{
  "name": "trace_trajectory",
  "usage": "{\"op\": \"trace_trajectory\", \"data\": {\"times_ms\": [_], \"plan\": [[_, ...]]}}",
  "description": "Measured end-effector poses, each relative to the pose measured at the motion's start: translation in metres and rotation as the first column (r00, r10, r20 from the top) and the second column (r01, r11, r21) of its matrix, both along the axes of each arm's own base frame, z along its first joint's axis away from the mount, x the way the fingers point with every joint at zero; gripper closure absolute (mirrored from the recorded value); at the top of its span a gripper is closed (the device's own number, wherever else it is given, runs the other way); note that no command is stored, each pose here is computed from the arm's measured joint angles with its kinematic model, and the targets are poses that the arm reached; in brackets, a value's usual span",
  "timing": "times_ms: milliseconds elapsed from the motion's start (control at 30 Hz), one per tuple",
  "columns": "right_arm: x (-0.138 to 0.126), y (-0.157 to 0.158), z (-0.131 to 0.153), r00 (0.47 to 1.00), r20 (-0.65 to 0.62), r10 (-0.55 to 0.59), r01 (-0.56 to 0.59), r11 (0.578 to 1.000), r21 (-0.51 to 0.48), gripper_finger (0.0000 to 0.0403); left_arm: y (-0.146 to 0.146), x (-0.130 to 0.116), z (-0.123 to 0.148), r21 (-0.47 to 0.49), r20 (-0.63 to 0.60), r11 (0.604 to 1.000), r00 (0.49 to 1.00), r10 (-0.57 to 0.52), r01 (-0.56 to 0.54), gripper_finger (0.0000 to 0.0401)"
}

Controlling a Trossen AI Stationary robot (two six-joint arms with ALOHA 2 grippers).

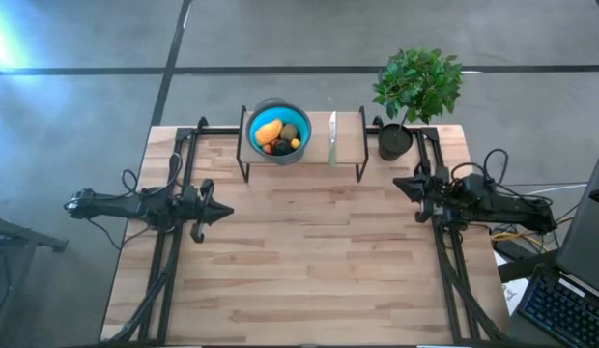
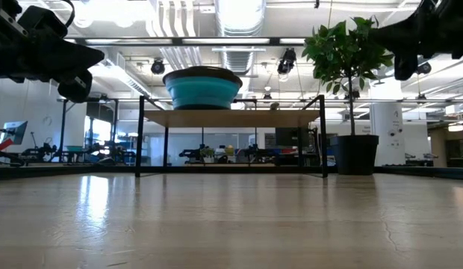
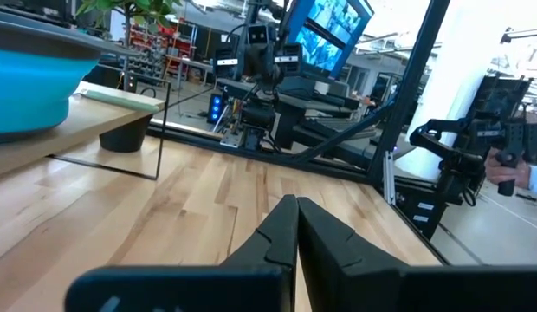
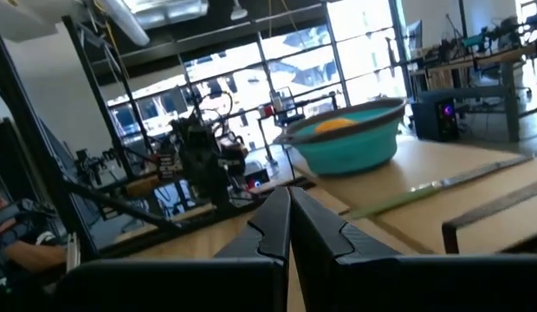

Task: Pick & Place Fruit
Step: Return to Home Position

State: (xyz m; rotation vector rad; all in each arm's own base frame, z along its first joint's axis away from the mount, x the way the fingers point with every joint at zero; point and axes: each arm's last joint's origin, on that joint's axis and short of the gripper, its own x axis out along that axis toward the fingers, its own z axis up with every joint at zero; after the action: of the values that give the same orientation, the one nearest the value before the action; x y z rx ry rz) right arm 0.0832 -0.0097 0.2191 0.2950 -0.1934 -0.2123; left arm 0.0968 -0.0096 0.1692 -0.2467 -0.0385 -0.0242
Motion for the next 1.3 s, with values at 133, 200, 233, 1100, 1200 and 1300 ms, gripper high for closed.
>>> {"op": "trace_trajectory", "data": {"times_ms": [133,200,233,1100,1200,1300], "plan": [[0.003,0.000,-0.012,1.000,-0.016,0.007,-0.006,1.000,0.014,0.0394,0.000,0.000,0.000,0.001,-0.001,1.000,1.000,0.000,0.000,0.0387],[0.006,0.000,-0.019,1.000,-0.016,0.011,-0.010,0.999,0.030,0.0394,0.000,0.000,0.000,0.001,-0.001,1.000,1.000,0.000,0.000,0.0385],[0.007,0.000,-0.023,1.000,-0.020,0.013,-0.012,0.999,0.038,0.0394,0.000,0.000,0.000,0.001,-0.001,1.000,1.000,0.000,0.000,0.0385],[0.014,-0.001,-0.050,0.995,-0.101,0.010,0.002,0.994,0.110,0.0394,0.000,0.000,0.000,0.003,-0.003,1.000,1.000,0.000,0.000,0.0387],[0.014,-0.001,-0.050,0.995,-0.101,0.009,0.002,0.994,0.110,0.0394,0.000,0.000,0.000,0.003,-0.003,1.000,1.000,0.000,0.000,0.0384],[0.014,-0.001,-0.050,0.995,-0.101,0.009,0.002,0.994,0.110,0.0394,0.000,0.000,0.000,0.003,-0.003,1.000,1.000,0.000,0.000,0.0383]]}}
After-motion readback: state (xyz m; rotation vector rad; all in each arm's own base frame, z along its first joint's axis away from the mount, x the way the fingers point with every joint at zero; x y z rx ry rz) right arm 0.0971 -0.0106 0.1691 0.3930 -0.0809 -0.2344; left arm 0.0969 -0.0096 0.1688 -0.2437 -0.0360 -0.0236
